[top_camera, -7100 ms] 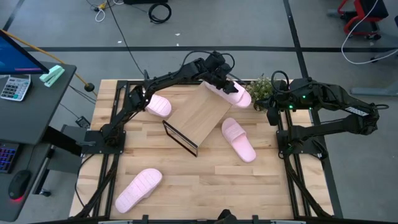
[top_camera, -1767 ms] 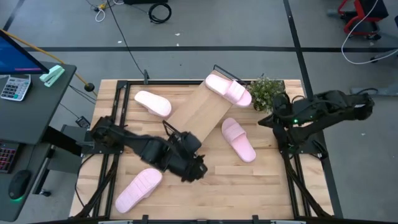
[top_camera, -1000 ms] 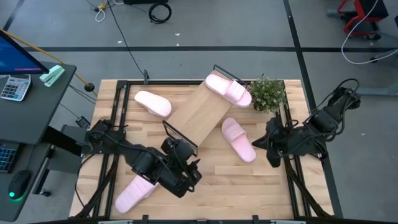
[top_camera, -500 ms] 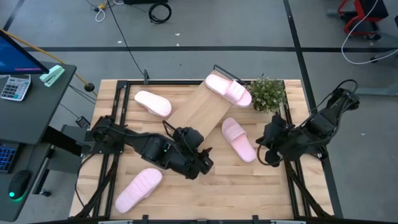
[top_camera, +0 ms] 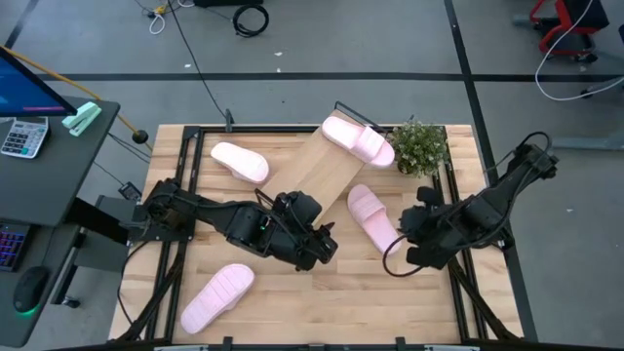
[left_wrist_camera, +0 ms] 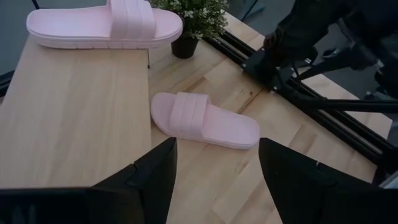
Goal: Pick and place slides into the shelf
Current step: Put the top right pink slide on the shelf
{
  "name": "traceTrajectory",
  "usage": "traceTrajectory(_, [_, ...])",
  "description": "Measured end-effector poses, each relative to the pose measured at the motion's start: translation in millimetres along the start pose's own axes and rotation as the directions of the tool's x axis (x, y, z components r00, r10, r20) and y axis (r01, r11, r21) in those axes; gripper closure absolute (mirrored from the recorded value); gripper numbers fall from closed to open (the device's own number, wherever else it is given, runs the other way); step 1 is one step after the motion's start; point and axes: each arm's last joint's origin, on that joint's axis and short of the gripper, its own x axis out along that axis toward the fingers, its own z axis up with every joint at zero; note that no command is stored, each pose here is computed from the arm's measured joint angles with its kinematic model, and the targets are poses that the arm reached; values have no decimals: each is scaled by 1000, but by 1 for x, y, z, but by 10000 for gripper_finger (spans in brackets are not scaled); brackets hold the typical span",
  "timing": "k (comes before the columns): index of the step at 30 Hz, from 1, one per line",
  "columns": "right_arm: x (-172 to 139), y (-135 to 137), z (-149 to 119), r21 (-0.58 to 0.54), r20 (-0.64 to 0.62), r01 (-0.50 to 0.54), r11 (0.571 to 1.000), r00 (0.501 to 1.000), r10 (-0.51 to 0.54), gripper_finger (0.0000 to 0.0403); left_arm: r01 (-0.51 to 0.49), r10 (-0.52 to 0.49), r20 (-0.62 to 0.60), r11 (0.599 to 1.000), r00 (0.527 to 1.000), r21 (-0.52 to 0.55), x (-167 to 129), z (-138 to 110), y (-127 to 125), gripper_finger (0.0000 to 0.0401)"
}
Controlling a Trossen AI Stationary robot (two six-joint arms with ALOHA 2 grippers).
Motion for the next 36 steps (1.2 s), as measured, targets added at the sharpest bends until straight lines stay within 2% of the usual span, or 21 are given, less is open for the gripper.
traceTrajectory(4, [12, 6, -4, -27, -28, 42, 999, 999, -43, 252, 0, 0, 0, 1000, 1000, 0, 0, 0, 0, 170])
traceTrajectory(6, [18, 8, -8, -7, -59, 48, 999, 997, -48, 242, 0, 0, 0, 1000, 1000, 0, 0, 0, 0, 170])
traceTrajectory(9, [29, 12, -17, 103, -137, 39, 994, 990, -25, 230, 0, 0, -1, 1000, 1000, 1, 0, 0, 0, 170])
traceTrajectory(12, [38, 15, -26, 259, -201, 50, 965, 980, 3, 227, 3, -3, -2, 1000, 1000, 4, -1, -1, -1, 170])
traceTrajectory(14, [44, 16, -33, 378, -231, 84, 922, 973, 7, 227, 4, -4, -3, 1000, 1000, 5, -2, -2, -1, 170])
traceTrajectory(19, [55, 18, -49, 632, -258, 167, 757, 966, 3, 229, 5, -5, -3, 1000, 1000, 6, -2, -2, -1, 170])
traceTrajectory(24, [68, 22, -65, 761, -261, 210, 614, 965, -7, 229, 5, -5, -3, 1000, 1000, 6, -2, -2, -1, 170])
traceTrajectory(29, [88, 27, -82, 868, -238, 204, 454, 971, 20, 228, 5, -5, -3, 1000, 1000, 27, -2, -2, -1, 170])
traceTrajectory(33, [100, 29, -91, 908, -225, 195, 371, 974, 39, 228, 13, -12, -14, 999, 1000, 41, -2, -2, -1, 170])
traceTrajectory(36, [102, 27, -93, 916, -215, 196, 351, 977, 15, 228, 21, -20, -25, 998, 999, 55, -2, -2, -2, 170])
